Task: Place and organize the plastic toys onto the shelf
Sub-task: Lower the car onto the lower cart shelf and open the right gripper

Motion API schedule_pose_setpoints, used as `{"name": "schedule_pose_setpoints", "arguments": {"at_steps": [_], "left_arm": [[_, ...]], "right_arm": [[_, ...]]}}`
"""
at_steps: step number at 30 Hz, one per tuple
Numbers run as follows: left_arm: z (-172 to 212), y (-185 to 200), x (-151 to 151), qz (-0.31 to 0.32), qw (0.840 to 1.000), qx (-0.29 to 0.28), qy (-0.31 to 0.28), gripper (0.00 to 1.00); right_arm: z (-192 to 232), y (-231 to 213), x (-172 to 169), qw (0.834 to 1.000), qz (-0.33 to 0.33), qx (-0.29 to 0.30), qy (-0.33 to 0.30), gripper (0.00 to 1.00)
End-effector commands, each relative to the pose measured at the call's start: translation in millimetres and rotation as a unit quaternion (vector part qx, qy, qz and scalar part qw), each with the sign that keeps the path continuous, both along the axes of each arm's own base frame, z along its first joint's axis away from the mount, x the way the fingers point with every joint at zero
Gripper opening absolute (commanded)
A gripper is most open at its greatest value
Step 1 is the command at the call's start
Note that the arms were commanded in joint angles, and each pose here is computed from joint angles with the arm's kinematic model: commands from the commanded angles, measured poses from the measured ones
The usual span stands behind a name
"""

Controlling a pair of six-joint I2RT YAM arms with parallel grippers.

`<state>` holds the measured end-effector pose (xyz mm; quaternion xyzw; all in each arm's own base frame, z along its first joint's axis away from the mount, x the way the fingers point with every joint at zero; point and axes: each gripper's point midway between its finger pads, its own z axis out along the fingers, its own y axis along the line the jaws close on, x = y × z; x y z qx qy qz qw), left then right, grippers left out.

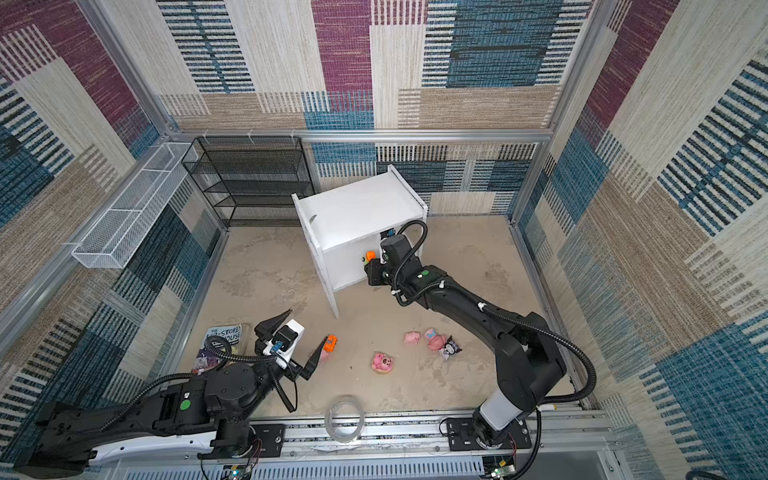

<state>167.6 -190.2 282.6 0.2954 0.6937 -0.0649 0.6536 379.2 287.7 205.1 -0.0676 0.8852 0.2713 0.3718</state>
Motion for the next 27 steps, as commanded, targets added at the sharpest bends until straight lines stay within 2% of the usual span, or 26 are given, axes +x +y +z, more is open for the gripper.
{"name": "schedule_pose_setpoints", "arguments": {"at_steps": [1,15,27], "left_arm": [[5.0,1.7,1.7,0.008,1.0,-0.009,-0.007,0.99],[4.3,2.3,1.7,0.008,1.0,-0.012,-0.008,0.99],[5.3,5.0,1.3,0.008,1.0,-0.019,-0.008,0.99]], "right_arm": [[3.1,-3.1,6.8,1.0,-0.028,0.008,0.004,0.24],[6.5,-2.1,27.9,0.997,-0.075,-0.007,0.033,0.26],[11.5,7.5,34.2,0.997,-0.066,0.004,0.038,0.25]]}}
